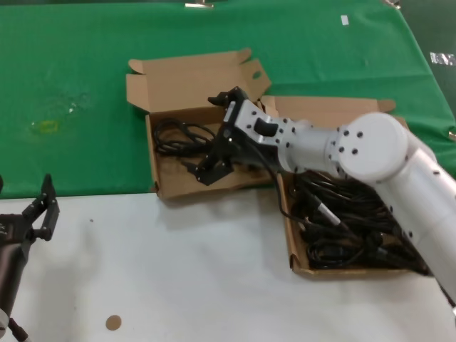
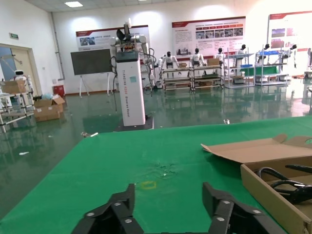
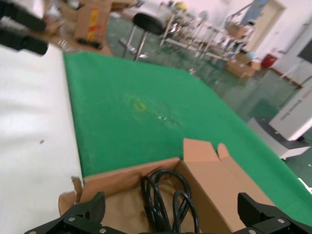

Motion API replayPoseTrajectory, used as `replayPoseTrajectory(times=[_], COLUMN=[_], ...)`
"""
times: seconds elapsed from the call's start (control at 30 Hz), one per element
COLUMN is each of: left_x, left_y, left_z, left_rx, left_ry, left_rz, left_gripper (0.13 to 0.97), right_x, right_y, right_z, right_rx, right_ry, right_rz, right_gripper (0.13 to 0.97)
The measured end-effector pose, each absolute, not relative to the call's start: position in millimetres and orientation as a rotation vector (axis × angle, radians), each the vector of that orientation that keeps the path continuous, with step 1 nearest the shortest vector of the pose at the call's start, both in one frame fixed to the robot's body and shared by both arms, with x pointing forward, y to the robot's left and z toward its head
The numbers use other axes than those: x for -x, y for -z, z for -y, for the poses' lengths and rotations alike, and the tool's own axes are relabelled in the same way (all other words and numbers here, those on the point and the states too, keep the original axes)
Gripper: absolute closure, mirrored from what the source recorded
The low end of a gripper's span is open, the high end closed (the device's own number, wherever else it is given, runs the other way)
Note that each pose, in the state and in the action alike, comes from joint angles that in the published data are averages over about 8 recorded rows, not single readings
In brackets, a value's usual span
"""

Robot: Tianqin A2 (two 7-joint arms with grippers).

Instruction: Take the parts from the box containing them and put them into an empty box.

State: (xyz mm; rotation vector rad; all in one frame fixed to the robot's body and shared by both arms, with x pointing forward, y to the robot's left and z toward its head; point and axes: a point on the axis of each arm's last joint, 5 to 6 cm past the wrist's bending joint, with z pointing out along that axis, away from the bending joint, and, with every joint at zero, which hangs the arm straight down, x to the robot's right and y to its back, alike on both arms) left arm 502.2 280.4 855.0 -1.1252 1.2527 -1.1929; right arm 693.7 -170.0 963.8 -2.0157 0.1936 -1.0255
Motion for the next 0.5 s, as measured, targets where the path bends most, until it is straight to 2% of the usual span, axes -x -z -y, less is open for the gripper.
replayPoseTrajectory(times=[0.17,0.2,0.47,0.5], left_x=[-502.2,-502.2,-502.2,-502.2], left_y=[-855.0,-855.0,-855.0,-855.0], left_z=[-280.4,-280.4,-280.4,-280.4], left_rx=[1.125,1.125,1.125,1.125], left_ry=[1.193,1.193,1.193,1.193], left_rz=[-1.253,-1.253,-1.253,-1.253], left_gripper=[0.6,0.6,0.38,0.38], right_x=[-681.3,-678.7,-657.2,-654.3], right_y=[-949.1,-946.2,-925.2,-922.7], right_z=[174.9,176.0,187.1,188.7], right_rx=[1.932,1.915,1.792,1.777], right_ry=[1.034,1.035,1.054,1.057], right_rz=[-0.266,-0.281,-0.406,-0.423], right_gripper=[0.147,0.144,0.13,0.13])
